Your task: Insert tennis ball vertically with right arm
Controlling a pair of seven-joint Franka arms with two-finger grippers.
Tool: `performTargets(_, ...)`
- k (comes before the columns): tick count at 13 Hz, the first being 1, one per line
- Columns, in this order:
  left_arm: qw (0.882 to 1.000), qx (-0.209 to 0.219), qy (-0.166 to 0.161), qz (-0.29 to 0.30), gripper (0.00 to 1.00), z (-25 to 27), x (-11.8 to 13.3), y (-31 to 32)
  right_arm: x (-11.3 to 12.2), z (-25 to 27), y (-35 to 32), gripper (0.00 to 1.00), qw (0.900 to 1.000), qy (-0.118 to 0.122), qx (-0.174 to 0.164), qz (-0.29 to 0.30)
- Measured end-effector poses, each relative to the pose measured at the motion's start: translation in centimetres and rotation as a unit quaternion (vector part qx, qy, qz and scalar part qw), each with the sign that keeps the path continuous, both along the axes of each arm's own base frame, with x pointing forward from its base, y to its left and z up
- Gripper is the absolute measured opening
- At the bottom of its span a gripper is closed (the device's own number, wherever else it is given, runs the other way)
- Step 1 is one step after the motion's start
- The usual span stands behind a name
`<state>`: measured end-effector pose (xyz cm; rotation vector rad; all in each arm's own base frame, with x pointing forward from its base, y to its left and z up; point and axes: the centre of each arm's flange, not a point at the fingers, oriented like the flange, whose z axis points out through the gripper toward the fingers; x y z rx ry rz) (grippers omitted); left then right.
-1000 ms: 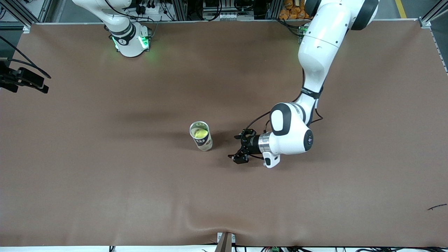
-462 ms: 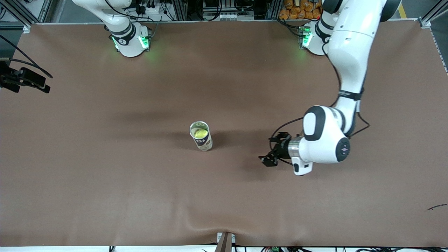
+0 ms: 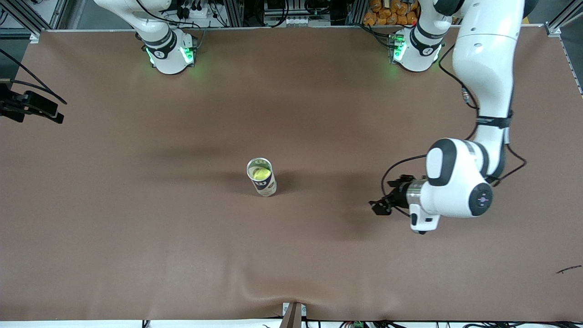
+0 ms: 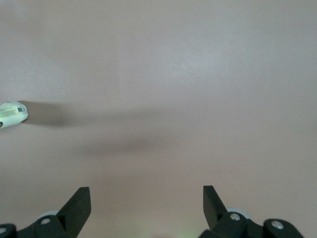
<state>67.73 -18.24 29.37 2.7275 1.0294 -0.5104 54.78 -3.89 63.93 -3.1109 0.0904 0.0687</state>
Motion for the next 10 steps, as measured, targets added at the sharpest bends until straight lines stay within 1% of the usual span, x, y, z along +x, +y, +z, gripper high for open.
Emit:
performTargets(2, 0.999, 0.018, -0.017, -0.026, 1.0, 1.4, 0.2, 1.2, 0.0, 0.5, 0.3, 1.0, 1.0, -0.005, 0.0, 0.003)
performTargets(5, 0.997, 0.033, -0.04, -0.06, 1.0, 3.1, 0.5, 2.9, 0.0, 0.4, 0.0, 1.0, 1.0, -0.003, 0.0, -0.001)
performTargets(8, 0.991, 0.067, -0.061, -0.102, 1.0, 4.5, 0.8, 4.6, 0.0, 0.4, -0.1, 1.0, 1.0, -0.003, 0.0, -0.002)
performTargets(10, 0.984, 0.08, -0.078, -0.136, 1.0, 5.9, 0.9, 5.6, 0.0, 0.4, -0.1, 1.0, 1.0, -0.003, 0.0, -0.002)
